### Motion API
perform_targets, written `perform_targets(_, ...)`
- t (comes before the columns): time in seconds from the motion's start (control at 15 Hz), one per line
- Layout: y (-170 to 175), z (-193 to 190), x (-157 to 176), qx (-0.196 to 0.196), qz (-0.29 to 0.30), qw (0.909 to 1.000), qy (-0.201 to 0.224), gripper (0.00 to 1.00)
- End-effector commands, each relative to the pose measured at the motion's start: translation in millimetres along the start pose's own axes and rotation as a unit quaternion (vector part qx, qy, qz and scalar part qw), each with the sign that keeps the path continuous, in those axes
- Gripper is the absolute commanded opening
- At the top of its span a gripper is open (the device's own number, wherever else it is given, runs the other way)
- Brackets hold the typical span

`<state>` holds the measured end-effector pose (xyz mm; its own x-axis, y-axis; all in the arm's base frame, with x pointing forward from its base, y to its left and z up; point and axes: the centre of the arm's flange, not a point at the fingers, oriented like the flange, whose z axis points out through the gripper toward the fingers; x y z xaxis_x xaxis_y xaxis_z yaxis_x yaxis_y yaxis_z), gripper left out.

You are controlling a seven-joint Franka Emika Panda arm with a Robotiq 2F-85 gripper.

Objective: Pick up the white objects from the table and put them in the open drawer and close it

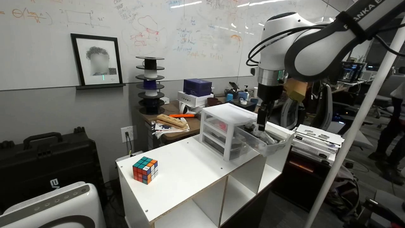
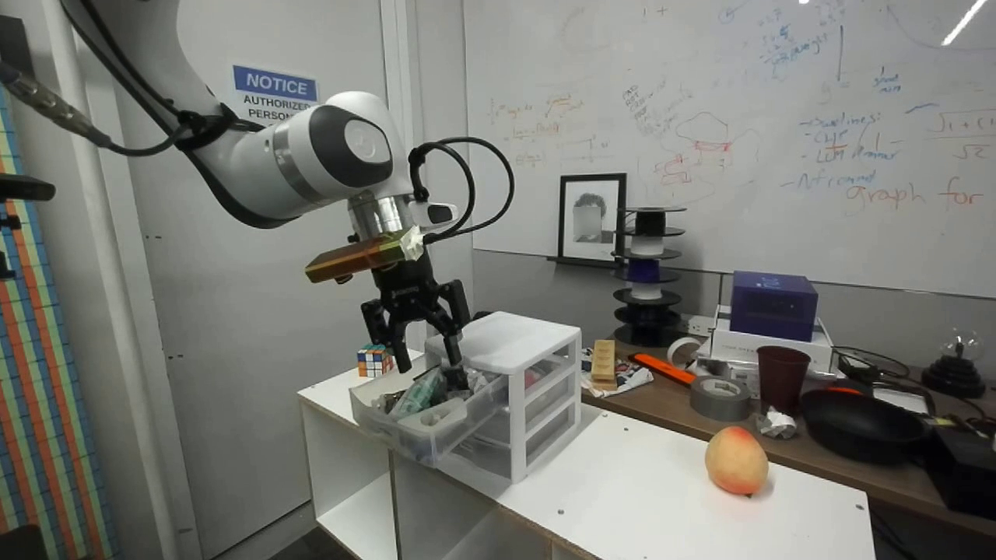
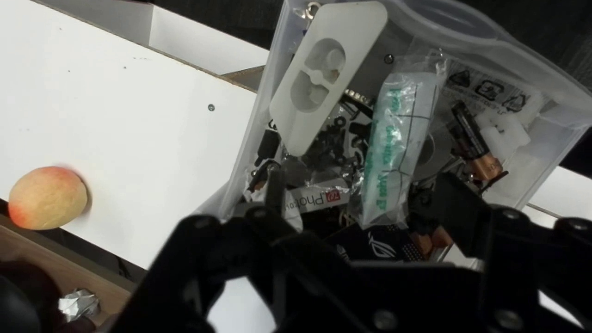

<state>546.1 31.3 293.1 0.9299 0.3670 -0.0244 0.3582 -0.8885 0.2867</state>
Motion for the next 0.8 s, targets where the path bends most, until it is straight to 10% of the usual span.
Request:
perform_targets(0.0,-6.8,-22.1,-10.6,-0.004,-0.006,1.0,0.001,1.0)
perform_targets(0.73,-49.2,-25.0,-39.5,-0.003,0.063,0.9978,-0.021,1.0)
